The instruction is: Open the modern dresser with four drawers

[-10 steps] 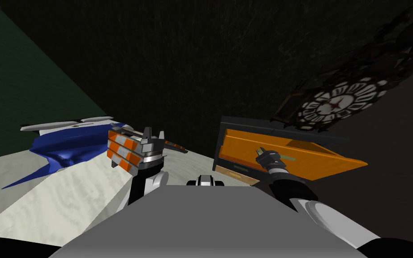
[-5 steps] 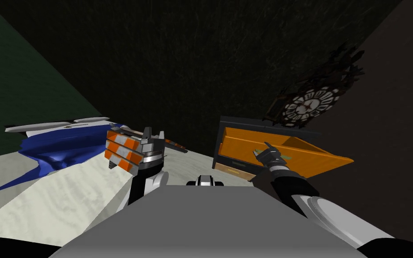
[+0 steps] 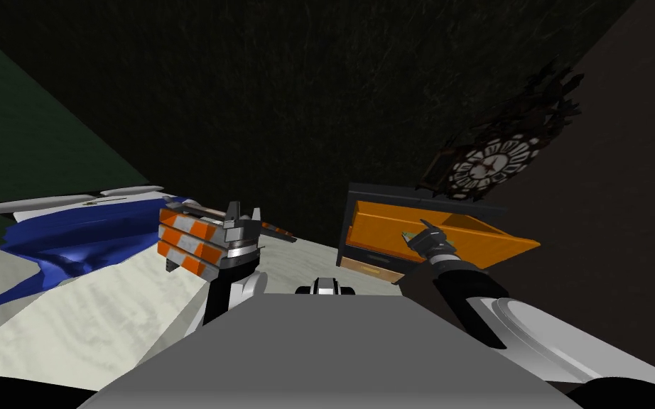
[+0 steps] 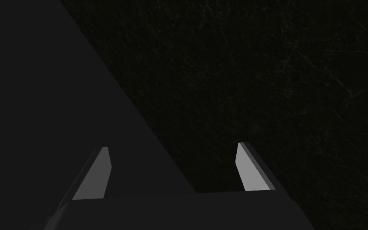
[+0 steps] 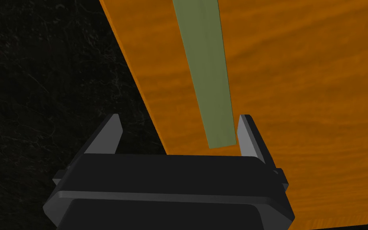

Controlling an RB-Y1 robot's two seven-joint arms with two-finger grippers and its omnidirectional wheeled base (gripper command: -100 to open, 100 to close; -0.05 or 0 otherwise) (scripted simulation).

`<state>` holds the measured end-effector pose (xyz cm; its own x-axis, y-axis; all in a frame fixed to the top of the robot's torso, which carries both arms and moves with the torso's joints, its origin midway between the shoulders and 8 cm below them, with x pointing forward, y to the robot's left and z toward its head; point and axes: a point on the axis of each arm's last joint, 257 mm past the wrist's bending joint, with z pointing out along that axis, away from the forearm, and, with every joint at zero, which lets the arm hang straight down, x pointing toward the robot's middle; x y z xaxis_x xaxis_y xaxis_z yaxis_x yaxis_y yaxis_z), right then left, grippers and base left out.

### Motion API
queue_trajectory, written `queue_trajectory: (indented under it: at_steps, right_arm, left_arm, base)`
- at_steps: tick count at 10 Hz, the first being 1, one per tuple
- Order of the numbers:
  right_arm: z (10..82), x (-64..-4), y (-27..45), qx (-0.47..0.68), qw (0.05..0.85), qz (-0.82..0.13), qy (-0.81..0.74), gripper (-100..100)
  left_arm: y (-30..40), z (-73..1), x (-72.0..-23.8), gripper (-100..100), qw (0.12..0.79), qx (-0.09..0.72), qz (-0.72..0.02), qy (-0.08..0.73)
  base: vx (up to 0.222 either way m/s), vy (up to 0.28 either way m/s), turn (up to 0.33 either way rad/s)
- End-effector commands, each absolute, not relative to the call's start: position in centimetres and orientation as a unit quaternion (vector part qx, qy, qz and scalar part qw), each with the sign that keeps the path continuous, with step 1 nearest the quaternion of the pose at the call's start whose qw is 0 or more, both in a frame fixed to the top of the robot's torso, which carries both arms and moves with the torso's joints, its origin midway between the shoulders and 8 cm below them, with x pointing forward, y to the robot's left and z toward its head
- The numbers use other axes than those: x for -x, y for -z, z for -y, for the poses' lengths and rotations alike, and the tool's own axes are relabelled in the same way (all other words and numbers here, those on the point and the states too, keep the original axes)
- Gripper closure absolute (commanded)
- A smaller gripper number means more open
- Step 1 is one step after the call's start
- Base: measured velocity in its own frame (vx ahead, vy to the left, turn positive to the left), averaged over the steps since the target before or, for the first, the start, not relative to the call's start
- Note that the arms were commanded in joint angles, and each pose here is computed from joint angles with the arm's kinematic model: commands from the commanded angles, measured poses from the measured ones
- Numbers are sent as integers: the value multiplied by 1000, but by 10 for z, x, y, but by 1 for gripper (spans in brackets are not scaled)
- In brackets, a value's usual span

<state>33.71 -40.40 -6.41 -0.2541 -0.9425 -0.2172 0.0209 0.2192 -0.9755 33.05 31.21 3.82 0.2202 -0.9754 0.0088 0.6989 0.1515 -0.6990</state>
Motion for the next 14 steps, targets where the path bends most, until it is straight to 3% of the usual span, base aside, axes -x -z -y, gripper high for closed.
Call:
queue_trajectory:
  at_steps: [1, 8, 9, 14]
  right_arm:
    - [405, -345, 56, 378, 486, -614, 494, -100]
    - [406, -355, 49, 387, 487, -618, 481, -100]
    - [406, -355, 51, 388, 486, -620, 479, 0]
    - [408, -352, 61, 390, 478, -628, 474, 0]
  left_arm:
    - [-38, -312, -331, 0, 722, 297, -232, 580]
    - [-38, -312, -331, 0, 722, 297, -233, 580]
    - [-38, -312, -331, 0, 722, 297, -232, 580]
    - [-38, -312, -331, 0, 722, 297, -233, 580]
  base:
    - [-14, 23, -31]
    - [-5, 19, -35]
    - [0, 0, 0]
    - [0, 0, 0]
